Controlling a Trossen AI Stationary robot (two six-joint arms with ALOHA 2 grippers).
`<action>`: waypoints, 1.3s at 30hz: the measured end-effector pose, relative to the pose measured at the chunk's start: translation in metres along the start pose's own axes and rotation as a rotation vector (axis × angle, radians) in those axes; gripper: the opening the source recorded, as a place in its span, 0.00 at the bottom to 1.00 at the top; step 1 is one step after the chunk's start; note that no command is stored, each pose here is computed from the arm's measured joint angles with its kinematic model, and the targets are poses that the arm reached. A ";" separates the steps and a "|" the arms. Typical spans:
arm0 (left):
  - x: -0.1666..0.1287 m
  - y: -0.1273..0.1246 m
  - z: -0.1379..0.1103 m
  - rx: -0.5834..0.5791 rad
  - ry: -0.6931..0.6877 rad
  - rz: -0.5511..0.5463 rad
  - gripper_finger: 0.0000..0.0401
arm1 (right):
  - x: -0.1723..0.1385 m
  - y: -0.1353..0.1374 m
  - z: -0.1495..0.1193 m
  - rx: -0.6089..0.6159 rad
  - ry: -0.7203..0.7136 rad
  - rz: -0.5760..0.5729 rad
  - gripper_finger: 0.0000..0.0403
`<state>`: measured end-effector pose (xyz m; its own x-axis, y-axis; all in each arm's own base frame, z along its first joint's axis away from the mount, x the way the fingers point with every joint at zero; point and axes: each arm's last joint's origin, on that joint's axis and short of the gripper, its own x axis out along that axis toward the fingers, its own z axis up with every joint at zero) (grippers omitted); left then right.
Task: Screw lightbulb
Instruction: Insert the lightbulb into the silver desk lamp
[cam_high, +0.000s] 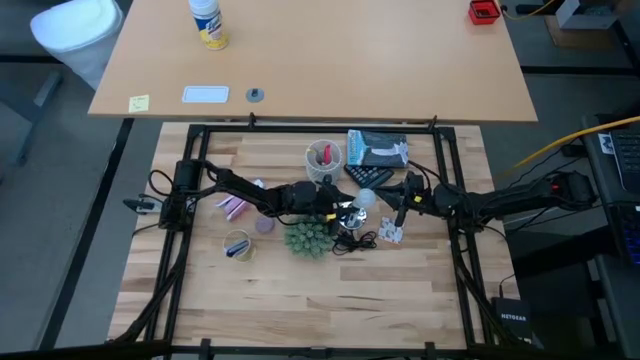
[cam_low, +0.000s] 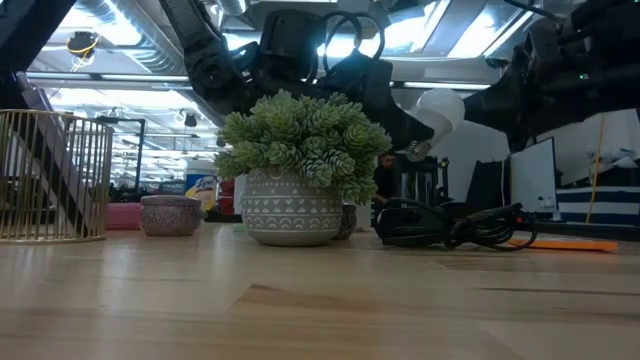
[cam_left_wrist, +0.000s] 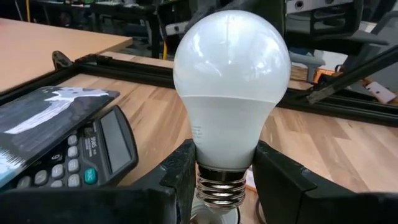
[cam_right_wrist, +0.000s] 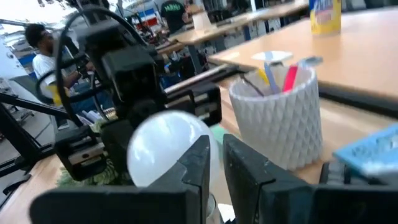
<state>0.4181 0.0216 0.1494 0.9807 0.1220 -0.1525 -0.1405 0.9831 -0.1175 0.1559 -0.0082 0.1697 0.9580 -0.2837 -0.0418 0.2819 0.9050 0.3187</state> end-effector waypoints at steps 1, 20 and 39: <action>0.000 0.000 0.000 0.000 0.000 0.000 0.31 | -0.001 0.000 0.002 -0.006 -0.011 0.004 0.12; 0.000 0.000 0.000 0.000 0.000 0.000 0.31 | -0.010 -0.004 -0.004 -0.109 0.097 -0.018 0.12; 0.009 -0.003 0.016 0.008 -0.033 -0.003 0.31 | -0.008 -0.005 -0.009 -0.119 0.132 -0.029 0.12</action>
<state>0.4292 0.0223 0.1644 0.9851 0.1233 -0.1201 -0.1367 0.9845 -0.1102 0.1474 -0.0079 0.1600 0.9457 -0.2734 -0.1757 0.3064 0.9304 0.2012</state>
